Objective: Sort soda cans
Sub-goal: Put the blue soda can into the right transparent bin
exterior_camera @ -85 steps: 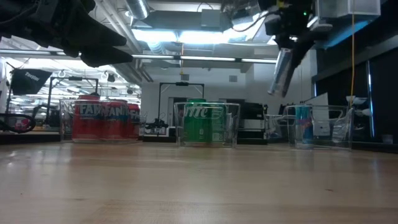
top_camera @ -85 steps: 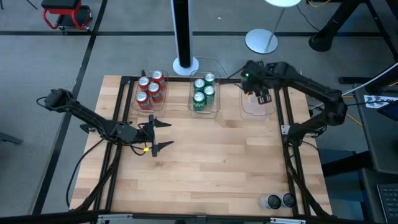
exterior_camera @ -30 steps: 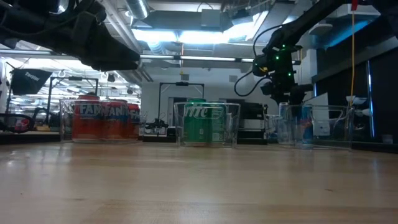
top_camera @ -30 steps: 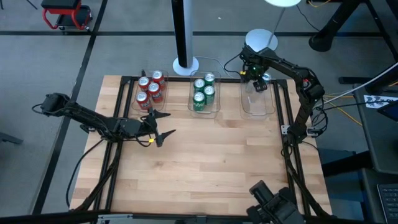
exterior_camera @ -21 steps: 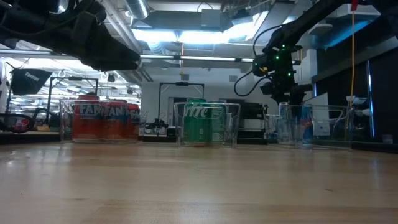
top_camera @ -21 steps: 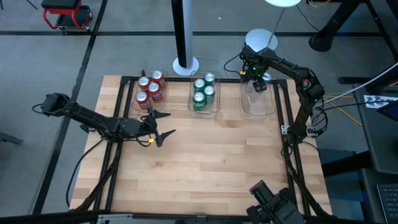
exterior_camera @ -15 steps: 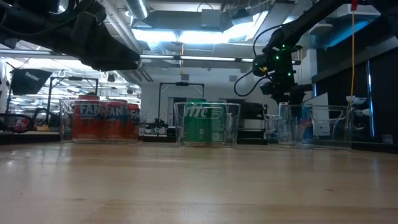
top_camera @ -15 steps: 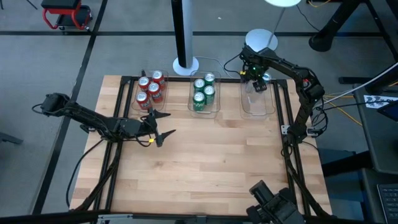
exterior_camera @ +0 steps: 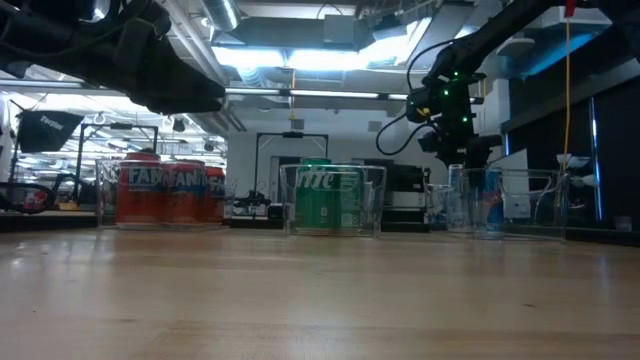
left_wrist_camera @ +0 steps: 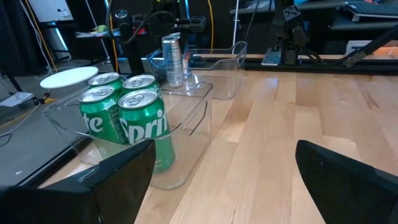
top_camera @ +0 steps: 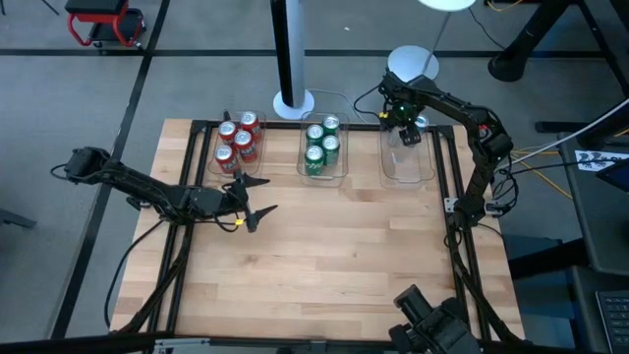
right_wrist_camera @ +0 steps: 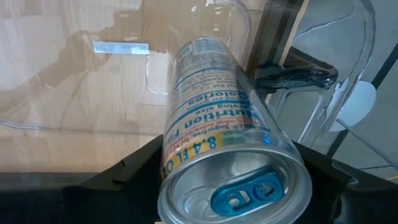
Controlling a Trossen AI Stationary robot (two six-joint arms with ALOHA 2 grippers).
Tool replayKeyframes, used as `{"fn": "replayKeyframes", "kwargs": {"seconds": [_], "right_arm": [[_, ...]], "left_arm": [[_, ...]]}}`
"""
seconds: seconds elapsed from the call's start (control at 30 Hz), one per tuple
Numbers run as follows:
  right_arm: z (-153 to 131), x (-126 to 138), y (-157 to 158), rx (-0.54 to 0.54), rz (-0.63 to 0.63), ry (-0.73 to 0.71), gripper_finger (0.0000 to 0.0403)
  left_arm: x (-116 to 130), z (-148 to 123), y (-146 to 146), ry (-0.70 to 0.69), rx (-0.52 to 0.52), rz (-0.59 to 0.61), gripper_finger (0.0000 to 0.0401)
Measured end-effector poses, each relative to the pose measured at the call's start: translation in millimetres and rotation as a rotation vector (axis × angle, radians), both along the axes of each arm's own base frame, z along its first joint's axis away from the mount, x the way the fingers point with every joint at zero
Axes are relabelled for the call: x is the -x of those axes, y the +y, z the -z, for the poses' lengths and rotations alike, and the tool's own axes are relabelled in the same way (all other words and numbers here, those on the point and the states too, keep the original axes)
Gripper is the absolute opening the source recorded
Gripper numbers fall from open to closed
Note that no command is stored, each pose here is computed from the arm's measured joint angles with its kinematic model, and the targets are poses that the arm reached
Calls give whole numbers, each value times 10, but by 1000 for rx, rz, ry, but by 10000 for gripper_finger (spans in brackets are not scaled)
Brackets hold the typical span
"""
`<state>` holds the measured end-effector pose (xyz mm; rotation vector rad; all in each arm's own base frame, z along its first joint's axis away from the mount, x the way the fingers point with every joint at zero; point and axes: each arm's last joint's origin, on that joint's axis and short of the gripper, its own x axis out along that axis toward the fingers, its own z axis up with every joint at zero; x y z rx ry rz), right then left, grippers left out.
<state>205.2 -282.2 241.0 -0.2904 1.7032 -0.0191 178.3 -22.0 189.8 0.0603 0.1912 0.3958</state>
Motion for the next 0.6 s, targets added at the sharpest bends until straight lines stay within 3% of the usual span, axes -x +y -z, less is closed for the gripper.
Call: {"fn": "replayKeyframes", "kwargs": {"seconds": [0.27,0.6], "right_arm": [[-6,20,20,-8,-3,32,313],[-274,24,32,-16,-28,31,316]], "left_arm": [[0,-1,1,0,0,0,375],[-1,-2,0,0,0,0,375]]}}
